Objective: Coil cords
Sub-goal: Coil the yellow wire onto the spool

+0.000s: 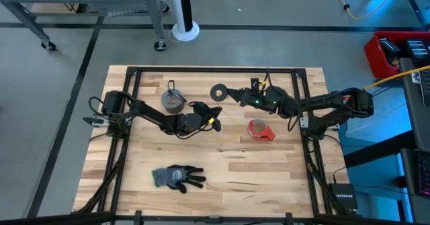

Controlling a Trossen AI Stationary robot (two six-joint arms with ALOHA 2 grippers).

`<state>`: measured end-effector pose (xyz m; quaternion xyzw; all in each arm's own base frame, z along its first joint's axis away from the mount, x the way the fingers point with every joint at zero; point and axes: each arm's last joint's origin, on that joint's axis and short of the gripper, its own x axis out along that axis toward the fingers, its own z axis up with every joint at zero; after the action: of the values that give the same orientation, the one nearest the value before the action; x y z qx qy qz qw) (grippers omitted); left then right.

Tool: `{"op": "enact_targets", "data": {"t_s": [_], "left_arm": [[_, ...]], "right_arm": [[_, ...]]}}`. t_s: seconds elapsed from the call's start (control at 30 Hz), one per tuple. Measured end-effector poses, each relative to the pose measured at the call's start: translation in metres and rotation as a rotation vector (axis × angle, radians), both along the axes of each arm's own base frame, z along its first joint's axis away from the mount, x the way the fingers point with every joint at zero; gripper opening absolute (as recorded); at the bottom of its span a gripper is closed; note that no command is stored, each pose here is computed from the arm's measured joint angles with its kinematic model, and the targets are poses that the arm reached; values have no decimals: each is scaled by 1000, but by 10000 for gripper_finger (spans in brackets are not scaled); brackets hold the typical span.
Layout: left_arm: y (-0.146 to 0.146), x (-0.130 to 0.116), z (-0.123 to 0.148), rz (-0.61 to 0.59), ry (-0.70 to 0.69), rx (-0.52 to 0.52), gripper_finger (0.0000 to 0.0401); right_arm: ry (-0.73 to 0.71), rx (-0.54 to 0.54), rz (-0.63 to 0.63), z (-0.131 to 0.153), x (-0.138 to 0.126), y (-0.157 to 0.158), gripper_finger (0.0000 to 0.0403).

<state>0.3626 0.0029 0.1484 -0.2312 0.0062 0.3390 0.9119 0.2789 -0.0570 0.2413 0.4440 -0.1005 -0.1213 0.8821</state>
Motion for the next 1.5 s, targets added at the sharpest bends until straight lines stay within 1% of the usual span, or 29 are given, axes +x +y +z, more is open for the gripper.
{"op": "enact_targets", "data": {"t_s": [0.07,0.13,0.33,0.63,0.8,0.93,1.07,1.13,1.2,1.37,1.5], "left_arm": [[0,0,-1,-1,12,4,7],[0,-1,-3,2,38,-9,11],[0,-14,-3,16,170,-120,4],[5,-41,27,26,338,-133,4],[14,-54,45,43,340,-145,3],[23,-55,52,4,305,-190,3],[29,-53,52,-66,264,-300,4],[29,-53,51,-87,268,-325,4],[29,-55,49,-84,293,-342,4],[27,-58,44,-116,332,-418,5],[19,-57,44,-169,335,-443,5]], "right_arm": [[32,-2,4,-3,0,0,7],[68,-22,6,-6,0,0,7],[205,-71,9,-17,0,0,7],[394,-142,28,-32,-3,1,7],[465,-148,41,-38,-5,1,7],[494,-143,44,-41,-6,1,7],[527,-136,48,-44,-7,2,7],[542,-133,50,-46,-8,2,7],[543,-132,52,-46,-8,2,7],[487,-144,31,-40,-6,1,7],[428,-162,-41,-34,-4,-1,7]]}}
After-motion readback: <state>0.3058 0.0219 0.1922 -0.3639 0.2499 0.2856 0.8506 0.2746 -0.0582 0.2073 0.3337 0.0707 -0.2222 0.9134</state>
